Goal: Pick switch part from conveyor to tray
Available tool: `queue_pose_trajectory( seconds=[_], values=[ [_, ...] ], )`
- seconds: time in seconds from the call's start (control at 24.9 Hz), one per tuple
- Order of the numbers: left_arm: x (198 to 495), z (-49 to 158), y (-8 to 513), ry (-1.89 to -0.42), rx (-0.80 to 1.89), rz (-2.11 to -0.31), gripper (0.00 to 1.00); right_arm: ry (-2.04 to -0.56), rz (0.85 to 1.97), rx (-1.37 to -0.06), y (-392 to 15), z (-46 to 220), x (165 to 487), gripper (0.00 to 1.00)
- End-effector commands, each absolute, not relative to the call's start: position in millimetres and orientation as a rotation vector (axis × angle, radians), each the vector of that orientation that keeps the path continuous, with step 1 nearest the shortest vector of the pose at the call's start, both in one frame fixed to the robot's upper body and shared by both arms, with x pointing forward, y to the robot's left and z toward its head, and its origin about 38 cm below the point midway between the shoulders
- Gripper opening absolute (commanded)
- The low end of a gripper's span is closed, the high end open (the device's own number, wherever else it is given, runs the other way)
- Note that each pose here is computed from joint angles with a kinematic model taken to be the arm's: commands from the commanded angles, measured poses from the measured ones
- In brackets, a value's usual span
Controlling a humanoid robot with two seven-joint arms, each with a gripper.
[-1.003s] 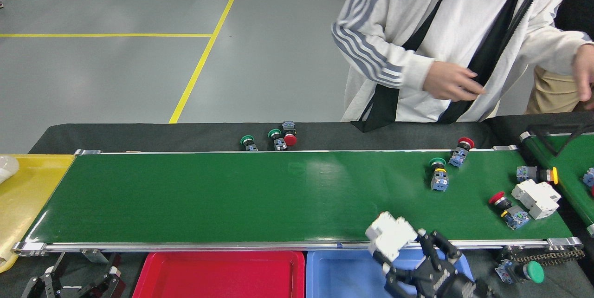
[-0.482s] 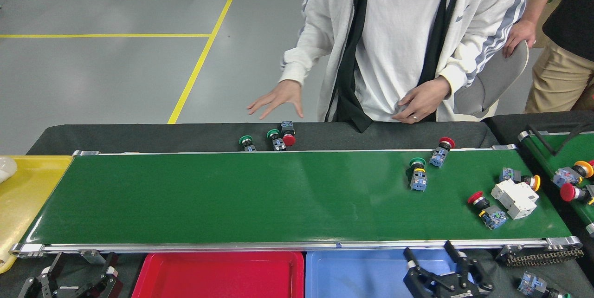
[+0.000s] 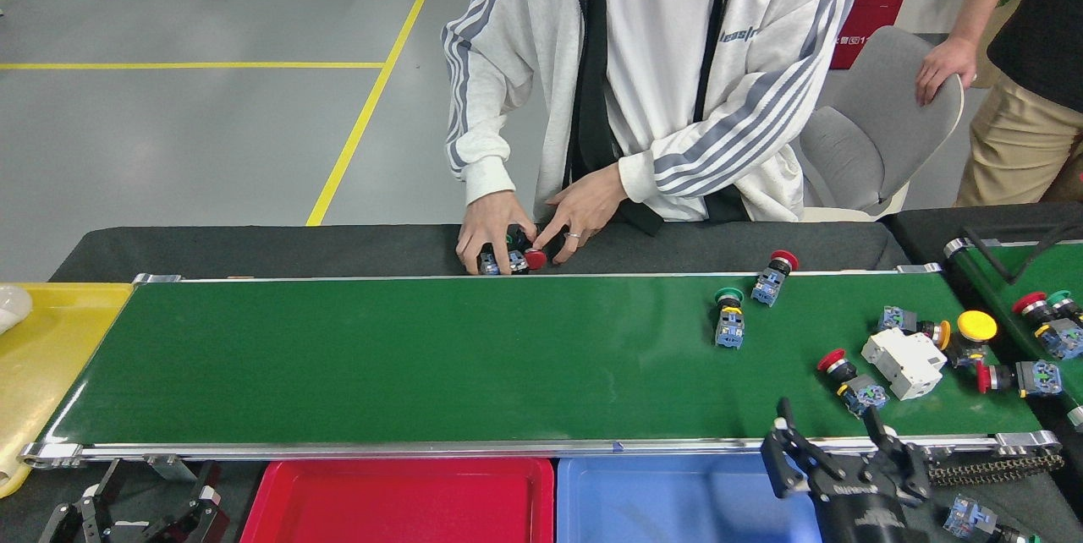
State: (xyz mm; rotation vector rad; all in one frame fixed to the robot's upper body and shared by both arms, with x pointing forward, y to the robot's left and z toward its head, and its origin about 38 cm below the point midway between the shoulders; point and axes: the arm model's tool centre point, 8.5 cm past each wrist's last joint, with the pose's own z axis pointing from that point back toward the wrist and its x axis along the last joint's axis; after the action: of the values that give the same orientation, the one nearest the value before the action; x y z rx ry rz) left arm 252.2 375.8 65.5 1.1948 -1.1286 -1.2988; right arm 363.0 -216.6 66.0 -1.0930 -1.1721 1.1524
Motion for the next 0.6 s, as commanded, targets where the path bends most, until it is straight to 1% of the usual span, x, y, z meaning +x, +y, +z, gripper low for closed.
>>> queue_pose_trajectory(
  seconds=[0.0, 0.28, 0.4, 0.56],
  values=[
    [254.6, 73.6, 377.8, -1.144, 1.221, -1.305, 1.00, -1.156, 1.156, -1.090, -200.9, 69.4, 378.1, 0.98],
    [255.9, 73.7, 377.9, -1.144, 1.222, -1.304, 1.00, -1.107, 1.209, -1.023, -151.0, 56.8, 422.8, 0.98],
    [256.8, 73.5, 377.9, -1.146, 1.221, -1.304, 1.00, -1.107, 1.207, -1.011, -138.8, 63.1, 443.8, 0.98],
    [259.7, 75.3, 377.8, -1.151, 1.227, -1.301, 1.00, -1.098, 1.247, -0.990, -124.1, 62.6, 461.8, 0.98]
  ],
)
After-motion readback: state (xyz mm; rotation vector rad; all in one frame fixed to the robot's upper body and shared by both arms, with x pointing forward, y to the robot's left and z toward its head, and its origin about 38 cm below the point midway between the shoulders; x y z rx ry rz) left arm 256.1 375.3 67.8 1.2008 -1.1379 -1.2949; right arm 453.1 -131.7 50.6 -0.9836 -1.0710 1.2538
